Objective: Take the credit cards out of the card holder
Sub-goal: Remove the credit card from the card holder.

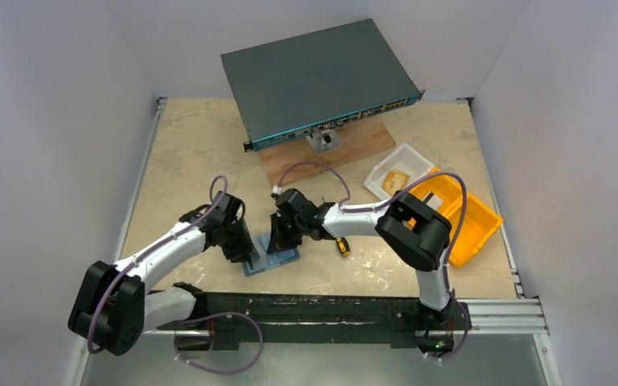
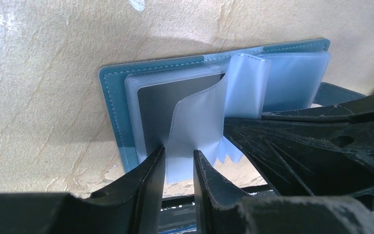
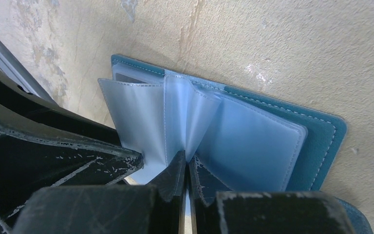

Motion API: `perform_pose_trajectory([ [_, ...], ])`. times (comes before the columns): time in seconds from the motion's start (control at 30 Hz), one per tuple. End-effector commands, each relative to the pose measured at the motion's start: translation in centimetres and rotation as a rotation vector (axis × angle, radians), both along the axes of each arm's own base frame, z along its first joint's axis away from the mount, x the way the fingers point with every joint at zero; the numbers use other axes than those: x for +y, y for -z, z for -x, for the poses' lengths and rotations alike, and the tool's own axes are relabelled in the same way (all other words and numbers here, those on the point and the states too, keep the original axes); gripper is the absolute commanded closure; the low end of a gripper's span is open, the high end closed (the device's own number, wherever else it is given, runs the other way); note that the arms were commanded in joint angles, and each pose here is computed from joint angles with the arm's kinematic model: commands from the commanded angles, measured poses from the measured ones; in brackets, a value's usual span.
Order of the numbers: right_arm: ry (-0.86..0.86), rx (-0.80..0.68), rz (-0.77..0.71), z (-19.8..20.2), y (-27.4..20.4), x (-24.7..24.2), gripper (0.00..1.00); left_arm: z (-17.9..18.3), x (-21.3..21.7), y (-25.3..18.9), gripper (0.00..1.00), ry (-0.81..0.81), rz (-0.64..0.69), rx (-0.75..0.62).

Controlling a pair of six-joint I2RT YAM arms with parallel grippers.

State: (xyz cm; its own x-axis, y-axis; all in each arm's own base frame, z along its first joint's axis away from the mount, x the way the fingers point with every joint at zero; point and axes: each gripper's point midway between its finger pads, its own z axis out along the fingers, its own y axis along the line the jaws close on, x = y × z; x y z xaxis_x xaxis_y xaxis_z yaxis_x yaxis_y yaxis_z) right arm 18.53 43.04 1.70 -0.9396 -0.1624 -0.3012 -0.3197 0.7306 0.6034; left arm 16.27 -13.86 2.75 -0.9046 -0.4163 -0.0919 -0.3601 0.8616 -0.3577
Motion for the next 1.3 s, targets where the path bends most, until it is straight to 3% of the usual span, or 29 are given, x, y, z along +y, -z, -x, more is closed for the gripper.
perform_pose_trajectory([
  [0.0, 0.005, 0.026, 0.122, 0.8, 3.8, -2.3, 0.99, -1.6, -0.9, -2.1, 0.73, 0.009, 0.038, -0.083],
  [0.33, 0.001, 0.022, 0.112, 0.7, 3.3, -2.0, 0.99, -2.0, -1.6, -2.0, 0.73, 0.014, 0.071, -0.097],
  [0.6, 0.002, -0.003, 0.060, 0.0, 0.8, -1.1, 0.93, -1.9, -0.9, -2.0, 1.00, -0.013, 0.033, -0.091],
  [0.87, 0.017, -0.035, 0.002, -0.8, -2.5, -0.6, 0.77, -1.7, -0.1, -2.4, 1.00, -0.028, -0.001, -0.099],
  [1.27, 0.048, -0.096, -0.033, -1.7, -6.2, -0.5, 0.72, -2.0, -0.6, -3.4, 1.00, -0.007, 0.028, -0.120],
])
